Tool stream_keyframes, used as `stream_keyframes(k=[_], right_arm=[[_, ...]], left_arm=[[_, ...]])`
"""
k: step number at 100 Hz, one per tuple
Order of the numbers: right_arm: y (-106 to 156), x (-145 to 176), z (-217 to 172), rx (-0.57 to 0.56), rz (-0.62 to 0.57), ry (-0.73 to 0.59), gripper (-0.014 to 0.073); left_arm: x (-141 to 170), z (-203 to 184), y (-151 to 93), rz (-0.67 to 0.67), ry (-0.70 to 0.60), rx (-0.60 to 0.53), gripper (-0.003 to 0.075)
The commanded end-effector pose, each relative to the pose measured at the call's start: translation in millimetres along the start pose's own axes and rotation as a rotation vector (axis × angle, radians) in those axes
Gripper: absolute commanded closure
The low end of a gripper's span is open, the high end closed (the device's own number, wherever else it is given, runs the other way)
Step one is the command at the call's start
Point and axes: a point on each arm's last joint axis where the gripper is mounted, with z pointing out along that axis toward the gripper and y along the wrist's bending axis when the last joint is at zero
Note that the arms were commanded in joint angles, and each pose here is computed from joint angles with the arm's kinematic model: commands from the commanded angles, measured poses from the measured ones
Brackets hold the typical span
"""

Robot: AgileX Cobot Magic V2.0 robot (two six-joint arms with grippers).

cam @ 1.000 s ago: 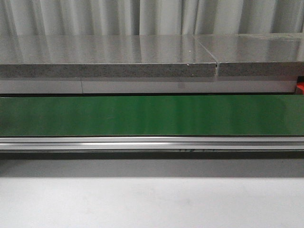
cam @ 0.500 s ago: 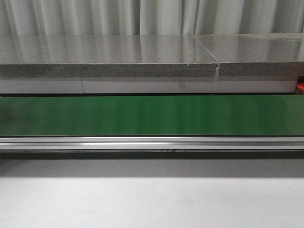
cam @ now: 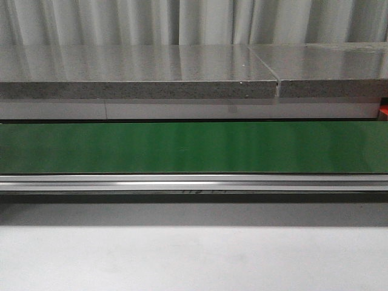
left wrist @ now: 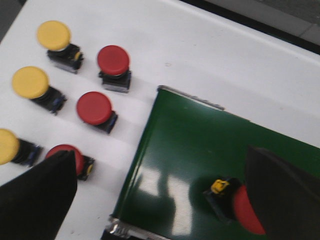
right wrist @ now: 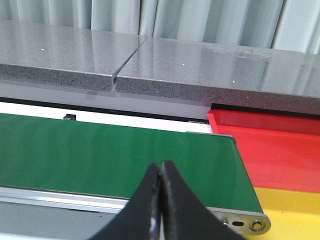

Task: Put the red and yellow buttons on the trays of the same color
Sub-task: 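Move the left gripper to a yellow push button and grasp it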

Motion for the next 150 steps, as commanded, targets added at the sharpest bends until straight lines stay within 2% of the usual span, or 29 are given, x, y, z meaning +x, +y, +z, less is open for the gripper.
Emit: stream_keyframes(k=[1,32,58,106,150], right_arm=[[-0.4,-11.5,-2.2,0.004,-0.011,-0.107,0.0662],[-0.4,-11.5,-2.2,0.004,-0.011,-0.107,0.0662],[-0.4,-11.5,-2.2,0.004,-0.011,-0.107,0.0662],[-0.4,-11.5,-2.2,0.004,-0.011,-0.107,0.0662],[-0.4,-11.5,-2.2,0.004,-0.011,-0.107,0.0662]], left_arm=[[-0.9,-22.6,17.0,-0.052,-0.105,-0.027,0.0078],[41.0,-24.8,88.3,-0.265,-0.107,-0.22,0.0102],[59.7,-2.0,121.0,-0.381,-0.079,-0.297,0.0102],[63.2,63.6,144.8,-0.437,0.034,-0.309,0.0102],[59.6,91.9,154.5,-0.44,0.057,-0.31,0.0102]])
